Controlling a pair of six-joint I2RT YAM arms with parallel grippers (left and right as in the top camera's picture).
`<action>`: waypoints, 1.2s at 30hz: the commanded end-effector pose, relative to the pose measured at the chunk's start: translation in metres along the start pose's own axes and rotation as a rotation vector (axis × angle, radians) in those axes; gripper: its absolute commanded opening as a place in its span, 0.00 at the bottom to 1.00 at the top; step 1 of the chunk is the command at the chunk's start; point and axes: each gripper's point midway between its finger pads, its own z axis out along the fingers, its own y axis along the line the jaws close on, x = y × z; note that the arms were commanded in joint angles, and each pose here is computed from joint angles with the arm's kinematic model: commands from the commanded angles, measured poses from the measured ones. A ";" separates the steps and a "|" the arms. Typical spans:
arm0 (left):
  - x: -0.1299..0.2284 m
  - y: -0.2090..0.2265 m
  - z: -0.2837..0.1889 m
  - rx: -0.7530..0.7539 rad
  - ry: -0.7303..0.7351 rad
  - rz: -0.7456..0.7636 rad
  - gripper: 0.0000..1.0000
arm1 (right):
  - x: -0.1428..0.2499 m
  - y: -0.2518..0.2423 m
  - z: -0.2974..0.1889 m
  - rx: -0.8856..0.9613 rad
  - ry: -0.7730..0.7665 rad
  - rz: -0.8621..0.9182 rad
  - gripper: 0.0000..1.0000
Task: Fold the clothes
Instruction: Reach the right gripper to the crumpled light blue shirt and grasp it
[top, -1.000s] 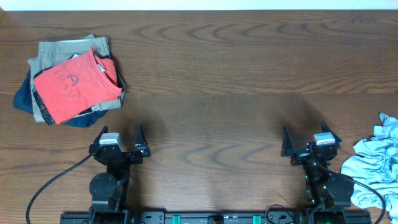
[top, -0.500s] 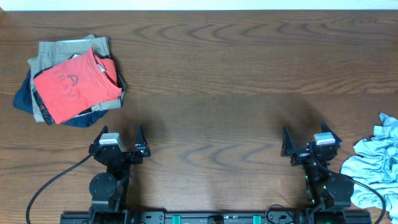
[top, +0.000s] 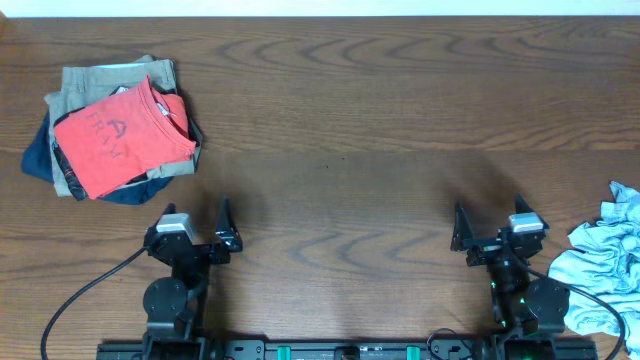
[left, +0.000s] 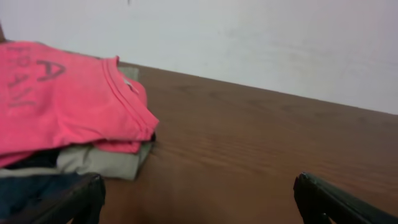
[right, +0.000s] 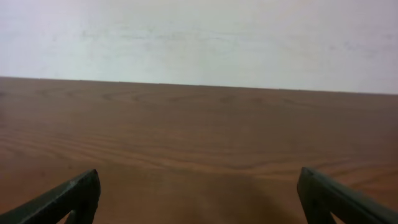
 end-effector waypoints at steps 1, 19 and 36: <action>0.007 0.002 -0.003 -0.015 0.067 -0.034 0.98 | 0.000 0.006 -0.001 -0.023 0.018 0.055 0.99; -0.030 -0.017 -0.022 -0.068 0.517 -0.034 0.98 | -0.013 -0.020 -0.005 0.172 0.567 0.146 0.99; -0.025 -0.018 -0.018 -0.084 0.629 -0.038 0.98 | 0.073 -0.123 -0.070 0.989 1.002 0.367 0.94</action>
